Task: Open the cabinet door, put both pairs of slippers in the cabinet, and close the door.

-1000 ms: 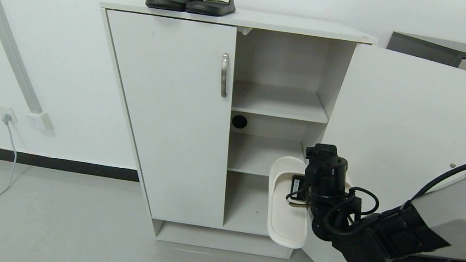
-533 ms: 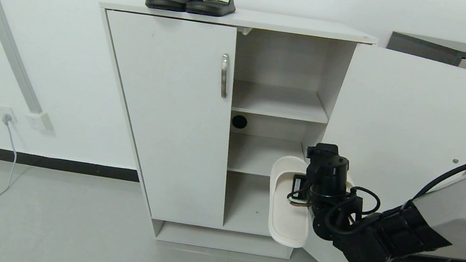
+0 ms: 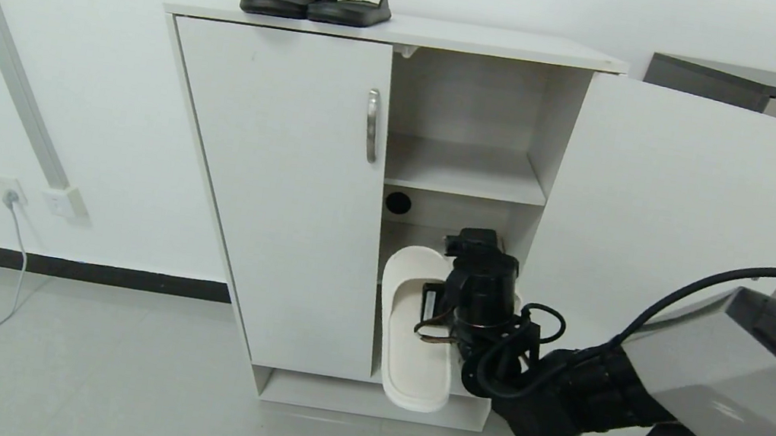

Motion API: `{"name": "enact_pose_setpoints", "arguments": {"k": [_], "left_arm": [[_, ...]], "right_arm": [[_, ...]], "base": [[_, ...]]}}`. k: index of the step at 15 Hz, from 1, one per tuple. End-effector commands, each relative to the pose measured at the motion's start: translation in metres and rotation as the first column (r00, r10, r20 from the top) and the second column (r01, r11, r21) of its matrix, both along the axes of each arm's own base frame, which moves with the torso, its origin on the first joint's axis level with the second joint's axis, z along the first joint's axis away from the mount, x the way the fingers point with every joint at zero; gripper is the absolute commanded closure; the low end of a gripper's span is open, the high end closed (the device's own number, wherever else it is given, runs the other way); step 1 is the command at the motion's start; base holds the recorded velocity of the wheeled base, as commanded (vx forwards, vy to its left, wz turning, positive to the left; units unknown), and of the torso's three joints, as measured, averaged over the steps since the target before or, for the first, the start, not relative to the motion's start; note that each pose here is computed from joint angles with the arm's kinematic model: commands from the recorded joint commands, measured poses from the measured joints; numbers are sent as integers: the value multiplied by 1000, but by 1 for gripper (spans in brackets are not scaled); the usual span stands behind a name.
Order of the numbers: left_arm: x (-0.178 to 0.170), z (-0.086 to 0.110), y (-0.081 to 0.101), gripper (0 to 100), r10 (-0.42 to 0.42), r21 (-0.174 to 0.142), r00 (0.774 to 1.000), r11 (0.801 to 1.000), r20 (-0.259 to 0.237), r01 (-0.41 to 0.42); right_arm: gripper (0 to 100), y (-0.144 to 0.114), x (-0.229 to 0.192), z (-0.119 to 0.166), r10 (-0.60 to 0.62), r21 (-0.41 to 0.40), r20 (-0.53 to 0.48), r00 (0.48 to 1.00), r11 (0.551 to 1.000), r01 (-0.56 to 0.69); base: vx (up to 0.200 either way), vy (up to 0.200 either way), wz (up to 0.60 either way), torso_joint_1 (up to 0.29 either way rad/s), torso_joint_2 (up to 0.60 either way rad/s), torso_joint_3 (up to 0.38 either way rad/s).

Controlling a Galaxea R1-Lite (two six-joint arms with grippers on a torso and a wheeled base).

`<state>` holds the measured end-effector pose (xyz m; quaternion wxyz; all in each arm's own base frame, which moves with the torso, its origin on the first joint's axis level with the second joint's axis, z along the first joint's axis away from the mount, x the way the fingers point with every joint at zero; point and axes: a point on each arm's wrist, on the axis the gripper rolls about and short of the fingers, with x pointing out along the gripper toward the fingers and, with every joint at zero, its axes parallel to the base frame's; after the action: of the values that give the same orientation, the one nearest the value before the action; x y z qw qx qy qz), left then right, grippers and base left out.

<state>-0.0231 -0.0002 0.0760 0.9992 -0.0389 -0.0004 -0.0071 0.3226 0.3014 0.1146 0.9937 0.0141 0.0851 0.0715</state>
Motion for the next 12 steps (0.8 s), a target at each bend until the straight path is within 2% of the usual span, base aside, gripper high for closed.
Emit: {"name": "enact_pose_setpoints", "arguments": {"k": [1, 7, 12], "left_arm": [[0, 0, 0, 100, 0, 0, 1000, 1000, -1, 0], [0, 0, 0, 100, -1, 0, 1000, 1000, -1, 1], [0, 0, 0, 100, -1, 0, 1000, 1000, -1, 1]], "right_arm": [[100, 11, 21, -38, -18, -49, -53, 998, 999, 16], [100, 5, 33, -60, -52, -73, -97, 994, 996, 45], [100, 2, 38, -63, -66, -74, -99, 993, 996, 59]], "base": [[0, 0, 0, 0, 0, 0], [0, 0, 0, 0, 0, 0], [0, 0, 0, 0, 2, -21]]}}
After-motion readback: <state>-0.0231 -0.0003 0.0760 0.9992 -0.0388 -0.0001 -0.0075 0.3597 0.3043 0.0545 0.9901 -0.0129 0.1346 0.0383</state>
